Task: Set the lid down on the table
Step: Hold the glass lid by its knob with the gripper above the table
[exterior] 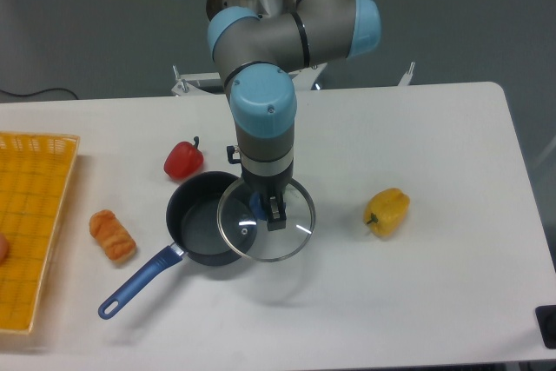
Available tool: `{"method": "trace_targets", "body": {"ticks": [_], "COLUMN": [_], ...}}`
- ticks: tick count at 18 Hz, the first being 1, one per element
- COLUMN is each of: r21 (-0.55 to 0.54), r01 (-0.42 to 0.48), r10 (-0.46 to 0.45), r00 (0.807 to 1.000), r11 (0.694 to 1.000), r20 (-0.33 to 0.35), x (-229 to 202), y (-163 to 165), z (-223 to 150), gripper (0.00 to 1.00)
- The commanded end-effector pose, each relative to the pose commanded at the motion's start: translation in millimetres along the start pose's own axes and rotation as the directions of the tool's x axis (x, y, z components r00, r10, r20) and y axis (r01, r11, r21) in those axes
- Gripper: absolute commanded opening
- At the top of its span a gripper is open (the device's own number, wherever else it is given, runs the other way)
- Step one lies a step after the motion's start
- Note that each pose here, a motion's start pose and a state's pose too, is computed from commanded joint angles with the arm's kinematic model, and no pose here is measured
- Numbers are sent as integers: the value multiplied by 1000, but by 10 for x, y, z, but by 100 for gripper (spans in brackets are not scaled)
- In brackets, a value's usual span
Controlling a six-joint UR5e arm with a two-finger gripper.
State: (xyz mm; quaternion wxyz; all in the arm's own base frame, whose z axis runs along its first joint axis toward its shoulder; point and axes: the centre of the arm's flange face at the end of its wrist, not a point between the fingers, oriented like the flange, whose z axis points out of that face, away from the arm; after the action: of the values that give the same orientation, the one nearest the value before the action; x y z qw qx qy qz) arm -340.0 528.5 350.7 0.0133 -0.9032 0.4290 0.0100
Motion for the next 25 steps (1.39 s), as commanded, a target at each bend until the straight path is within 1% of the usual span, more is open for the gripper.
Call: {"method": "trace_targets", "body": {"ticks": [6, 8, 10, 15, 19, 22, 25], "r21": [6, 6, 2, 1, 0, -6, -6], "r01": [8, 15, 14, 13, 8, 10, 13], "r10": [-8, -15, -15, -13, -8, -9, -12], "r00": [1000, 999, 999, 999, 999, 998, 998], "r11": [1000, 1000, 1000, 1000, 1000, 1000, 1000], "r20": [4, 29, 39, 48, 40, 66, 66], "x": [3, -49, -50, -71, -95, -150, -165], "y": [41, 89, 82, 75, 62, 91, 122], "z": [11, -102, -154, -140, -67, -39, -15], "gripper": [64, 64, 64, 64, 64, 64, 64]}}
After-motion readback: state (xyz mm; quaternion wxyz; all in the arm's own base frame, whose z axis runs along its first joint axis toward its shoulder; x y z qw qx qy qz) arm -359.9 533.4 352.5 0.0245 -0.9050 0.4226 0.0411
